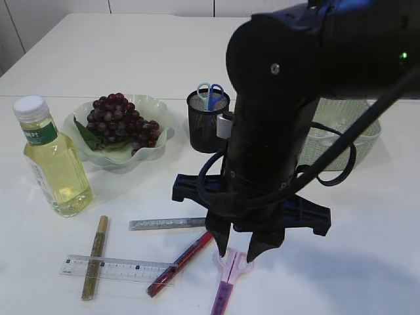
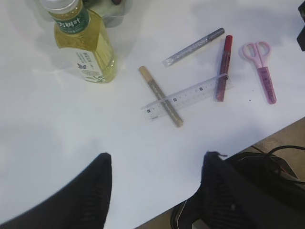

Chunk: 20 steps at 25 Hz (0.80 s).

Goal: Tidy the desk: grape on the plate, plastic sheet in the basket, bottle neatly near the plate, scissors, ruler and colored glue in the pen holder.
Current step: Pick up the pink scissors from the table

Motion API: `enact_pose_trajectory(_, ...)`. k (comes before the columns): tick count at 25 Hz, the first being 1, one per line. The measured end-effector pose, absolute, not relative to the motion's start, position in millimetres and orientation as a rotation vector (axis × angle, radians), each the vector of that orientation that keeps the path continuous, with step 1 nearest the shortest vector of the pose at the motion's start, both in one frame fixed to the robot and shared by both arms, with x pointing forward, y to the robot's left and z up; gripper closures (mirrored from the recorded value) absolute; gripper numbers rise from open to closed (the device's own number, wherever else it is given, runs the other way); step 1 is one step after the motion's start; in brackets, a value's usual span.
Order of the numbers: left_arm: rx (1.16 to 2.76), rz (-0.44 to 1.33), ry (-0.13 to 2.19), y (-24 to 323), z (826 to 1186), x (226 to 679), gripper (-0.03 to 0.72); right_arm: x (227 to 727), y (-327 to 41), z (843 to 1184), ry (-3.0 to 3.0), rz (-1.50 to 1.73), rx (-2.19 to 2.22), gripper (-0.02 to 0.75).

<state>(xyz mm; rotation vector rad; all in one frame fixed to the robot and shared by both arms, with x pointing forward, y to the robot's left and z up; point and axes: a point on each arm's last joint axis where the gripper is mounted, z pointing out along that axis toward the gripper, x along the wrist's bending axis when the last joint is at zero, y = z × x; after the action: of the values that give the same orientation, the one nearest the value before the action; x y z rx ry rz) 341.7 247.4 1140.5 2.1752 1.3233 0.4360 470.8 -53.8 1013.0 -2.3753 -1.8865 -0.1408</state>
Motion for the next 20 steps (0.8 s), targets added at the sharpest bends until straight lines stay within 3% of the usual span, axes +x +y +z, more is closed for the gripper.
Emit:
enact_pose_trajectory(10, 2.181, 0.445, 1.326, 248, 1140, 342, 0.253, 481, -52, 1008, -1.923, -0.242, -2.413, 0.459)
enact_pose_trajectory(20, 2.195, 0.435, 1.331, 248, 1140, 341, 0.253, 488, -39, 963, -1.858, -0.090, -2.424, 0.459)
